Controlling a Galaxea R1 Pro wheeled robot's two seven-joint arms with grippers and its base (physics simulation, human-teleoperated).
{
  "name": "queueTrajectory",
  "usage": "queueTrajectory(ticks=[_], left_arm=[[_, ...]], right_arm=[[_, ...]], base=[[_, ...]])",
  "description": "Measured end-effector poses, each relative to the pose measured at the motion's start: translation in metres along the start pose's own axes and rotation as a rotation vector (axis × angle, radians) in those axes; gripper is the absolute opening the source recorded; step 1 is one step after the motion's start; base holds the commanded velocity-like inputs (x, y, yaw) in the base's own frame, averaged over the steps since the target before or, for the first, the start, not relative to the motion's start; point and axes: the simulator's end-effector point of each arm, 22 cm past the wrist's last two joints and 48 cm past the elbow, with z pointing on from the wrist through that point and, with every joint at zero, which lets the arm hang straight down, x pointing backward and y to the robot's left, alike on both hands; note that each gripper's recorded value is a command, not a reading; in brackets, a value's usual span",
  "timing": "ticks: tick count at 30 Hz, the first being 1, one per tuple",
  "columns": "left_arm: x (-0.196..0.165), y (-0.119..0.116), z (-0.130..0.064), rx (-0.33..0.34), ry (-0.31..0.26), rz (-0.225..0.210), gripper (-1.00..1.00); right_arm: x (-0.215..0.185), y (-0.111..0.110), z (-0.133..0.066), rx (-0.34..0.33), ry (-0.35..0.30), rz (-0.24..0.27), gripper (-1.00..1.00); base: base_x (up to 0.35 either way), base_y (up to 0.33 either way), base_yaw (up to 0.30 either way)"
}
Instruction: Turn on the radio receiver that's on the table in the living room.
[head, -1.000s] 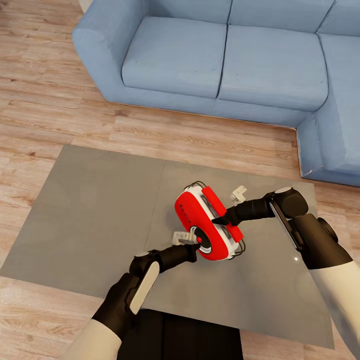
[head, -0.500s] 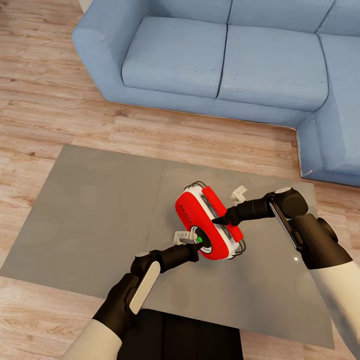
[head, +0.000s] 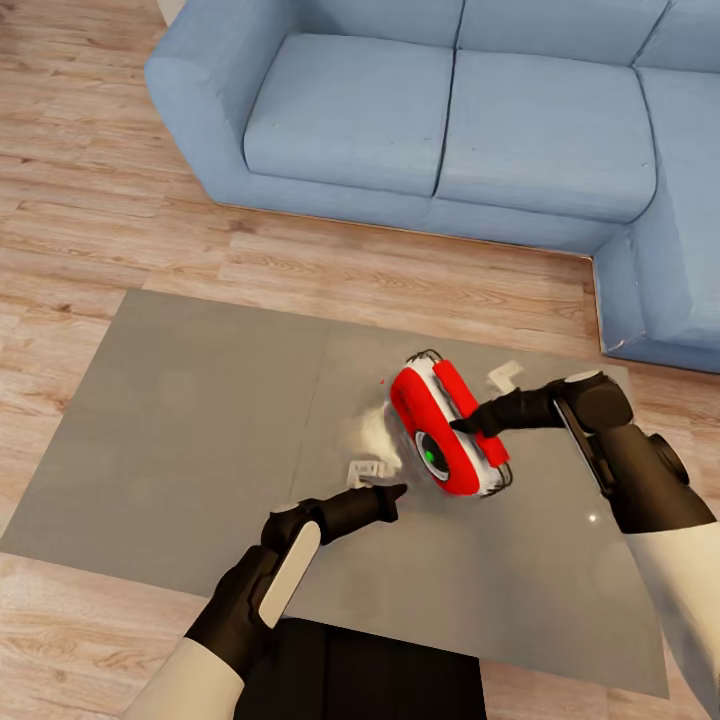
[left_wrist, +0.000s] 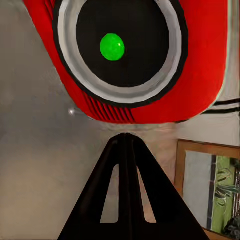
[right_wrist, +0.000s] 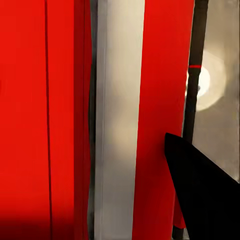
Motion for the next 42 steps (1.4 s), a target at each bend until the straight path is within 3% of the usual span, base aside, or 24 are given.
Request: queueTrajectory(ticks=[3, 10, 15, 42], left_arm=[[0.000, 0.000, 0.000, 0.000, 0.001, 0.000, -1.00], [0.002, 0.001, 0.000, -0.004, 0.006, 0.000, -1.00], [0.005, 0.004, 0.001, -0.013, 0.013, 0.000, -1.00], [0.013, 0.010, 0.002, -0.029, 0.034, -0.010, -1.00]], right_arm=[[0.005, -0.026, -0.004, 0.112, 0.024, -0.021, -1.00], [0.003, -0.045, -0.013, 0.177, 0.021, -0.011, -1.00], [0.007, -0.077, -0.021, 0.325, 0.043, -0.039, -1.00], [0.004, -0.074, -0.021, 0.332, 0.036, -0.038, -1.00]], base=[[0.000, 0.000, 0.000], [0.000, 0.000, 0.000], [0.000, 0.000, 0.000], [0.000, 0.000, 0.000]])
